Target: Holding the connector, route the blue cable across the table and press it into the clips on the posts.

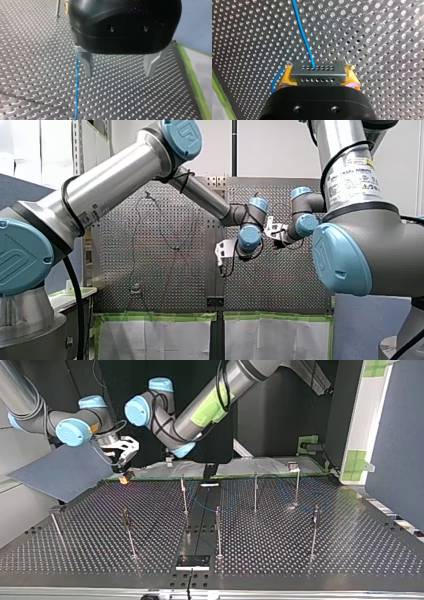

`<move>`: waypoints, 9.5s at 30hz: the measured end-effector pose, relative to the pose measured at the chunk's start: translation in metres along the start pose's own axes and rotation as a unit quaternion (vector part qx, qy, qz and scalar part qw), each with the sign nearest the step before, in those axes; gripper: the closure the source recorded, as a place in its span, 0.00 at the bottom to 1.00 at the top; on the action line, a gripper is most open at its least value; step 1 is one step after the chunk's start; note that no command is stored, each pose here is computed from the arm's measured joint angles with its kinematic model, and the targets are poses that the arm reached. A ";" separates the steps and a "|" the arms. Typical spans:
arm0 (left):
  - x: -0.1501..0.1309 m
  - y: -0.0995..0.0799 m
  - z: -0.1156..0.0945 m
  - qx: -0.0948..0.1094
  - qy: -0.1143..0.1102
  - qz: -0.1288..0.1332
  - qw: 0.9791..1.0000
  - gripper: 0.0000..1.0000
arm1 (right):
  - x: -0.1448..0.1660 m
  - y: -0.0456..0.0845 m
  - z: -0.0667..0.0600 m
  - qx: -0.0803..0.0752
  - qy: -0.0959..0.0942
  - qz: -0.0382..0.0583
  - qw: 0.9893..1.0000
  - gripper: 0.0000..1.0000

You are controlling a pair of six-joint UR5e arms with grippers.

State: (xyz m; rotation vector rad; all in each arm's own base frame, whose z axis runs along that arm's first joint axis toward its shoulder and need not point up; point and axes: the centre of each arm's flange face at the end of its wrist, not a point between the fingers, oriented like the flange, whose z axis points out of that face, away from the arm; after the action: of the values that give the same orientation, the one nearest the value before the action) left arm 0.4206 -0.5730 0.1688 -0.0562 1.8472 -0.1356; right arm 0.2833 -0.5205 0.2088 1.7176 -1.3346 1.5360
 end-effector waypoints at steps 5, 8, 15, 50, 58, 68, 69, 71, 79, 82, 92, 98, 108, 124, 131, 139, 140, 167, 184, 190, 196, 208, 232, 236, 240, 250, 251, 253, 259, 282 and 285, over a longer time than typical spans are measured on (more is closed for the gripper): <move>-0.008 -0.010 0.005 -0.001 -0.013 -0.024 1.000 0.00 | 0.001 0.002 0.000 0.000 0.001 0.001 1.000 1.00; -0.013 -0.015 0.007 0.001 -0.019 -0.034 0.999 0.00 | 0.001 0.003 0.000 0.001 0.001 0.001 1.000 1.00; -0.013 -0.023 0.018 -0.006 -0.030 -0.048 0.998 0.00 | 0.001 0.004 0.000 0.003 0.001 0.001 1.000 1.00; -0.032 -0.044 0.076 -0.039 -0.060 -0.104 0.992 0.00 | 0.004 0.004 0.000 0.011 0.001 0.001 1.000 1.00; -0.049 -0.043 0.090 -0.037 -0.074 -0.127 0.988 0.00 | 0.006 0.008 0.000 0.010 0.000 0.009 1.000 1.00; -0.024 -0.035 0.099 -0.038 -0.057 -0.115 0.991 0.00 | 0.020 0.006 -0.008 0.010 0.006 0.011 1.000 1.00; -0.021 -0.035 0.100 -0.038 -0.056 -0.113 0.991 0.00 | 0.021 0.006 -0.008 0.011 0.007 0.011 1.000 1.00; -0.017 -0.034 0.100 -0.040 -0.053 -0.111 0.992 0.00 | 0.022 0.005 -0.009 0.013 0.008 0.011 1.000 1.00; -0.020 -0.034 0.097 -0.048 -0.058 -0.109 0.991 0.51 | 0.023 0.005 -0.009 0.015 0.008 0.011 1.000 1.00; -0.021 -0.034 0.098 -0.043 -0.057 -0.103 0.992 0.51 | 0.023 0.005 -0.009 0.015 0.008 0.011 1.000 1.00; -0.026 -0.039 0.092 -0.016 -0.032 -0.053 0.998 0.53 | 0.023 0.005 -0.009 0.016 0.007 0.012 1.000 1.00; -0.023 -0.043 0.085 -0.004 -0.010 -0.013 1.000 0.57 | 0.023 0.004 -0.009 0.019 0.007 0.011 1.000 1.00; -0.029 -0.038 0.087 -0.002 0.007 0.038 0.999 0.85 | 0.023 0.003 -0.009 0.023 0.008 0.011 1.000 1.00; -0.032 -0.032 0.093 -0.015 0.008 0.050 0.999 1.00 | 0.024 0.004 -0.008 0.023 0.009 0.013 1.000 1.00; -0.043 -0.031 0.087 -0.038 -0.015 0.008 0.999 1.00 | 0.024 0.005 -0.009 0.023 0.008 0.013 1.000 1.00; -0.053 -0.027 0.083 -0.048 -0.025 -0.032 0.998 1.00 | 0.032 0.002 -0.012 0.027 0.015 0.011 0.999 1.00; -0.055 -0.027 0.081 -0.046 -0.024 -0.037 0.998 1.00 | 0.035 0.001 -0.013 0.029 0.017 0.011 0.999 1.00; -0.155 -0.027 0.021 -0.015 -0.062 -0.131 0.989 1.00 | 0.111 -0.026 -0.052 0.041 0.049 0.009 0.998 1.00; -0.190 -0.032 -0.005 -0.002 -0.079 -0.134 0.988 1.00 | 0.169 -0.033 -0.083 0.041 0.077 0.011 0.996 1.00; -0.198 -0.034 -0.008 0.005 -0.081 -0.138 0.987 1.00 | 0.174 -0.034 -0.086 0.041 0.079 0.010 0.996 1.00; -0.208 -0.039 -0.010 0.018 -0.086 -0.145 0.986 1.00 | 0.182 -0.037 -0.088 0.048 0.082 0.007 0.995 1.00; -0.229 -0.056 -0.014 0.042 -0.098 -0.157 0.982 1.00 | 0.205 -0.044 -0.094 0.057 0.096 0.000 0.994 1.00; -0.230 -0.057 0.012 0.030 -0.114 -0.167 0.979 1.00 | 0.211 -0.036 -0.081 0.076 0.096 -0.010 0.992 1.00; -0.234 -0.057 0.014 0.030 -0.118 -0.170 0.978 1.00 | 0.218 -0.034 -0.079 0.080 0.100 -0.012 0.992 1.00; -0.234 -0.056 0.018 0.028 -0.119 -0.171 0.978 1.00 | 0.221 -0.032 -0.077 0.083 0.101 -0.014 0.991 1.00; -0.240 -0.050 0.027 0.023 -0.125 -0.175 0.976 1.00 | 0.227 -0.031 -0.073 0.090 0.105 -0.020 0.990 1.00; -0.240 -0.050 0.028 0.023 -0.125 -0.175 0.976 1.00 | 0.228 -0.031 -0.073 0.091 0.106 -0.021 0.990 1.00; -0.239 -0.049 0.029 0.022 -0.125 -0.175 0.976 1.00 | 0.229 -0.032 -0.073 0.092 0.107 -0.022 0.990 1.00; -0.235 -0.045 0.038 0.017 -0.125 -0.175 0.976 1.00 | 0.230 -0.032 -0.072 0.095 0.108 -0.024 0.989 1.00; -0.242 -0.041 0.043 0.027 -0.139 -0.185 0.972 1.00 | 0.234 -0.046 -0.065 0.113 0.111 -0.032 0.987 1.00; -0.242 -0.041 0.043 0.027 -0.139 -0.185 0.972 1.00 | 0.234 -0.046 -0.065 0.113 0.111 -0.032 0.987 1.00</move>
State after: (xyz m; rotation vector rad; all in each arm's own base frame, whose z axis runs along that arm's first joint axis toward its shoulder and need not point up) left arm 0.5278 -0.5903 0.3933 -0.3662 1.5356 -0.4174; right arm 0.2686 -0.5269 0.4553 1.6425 -1.0176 1.8376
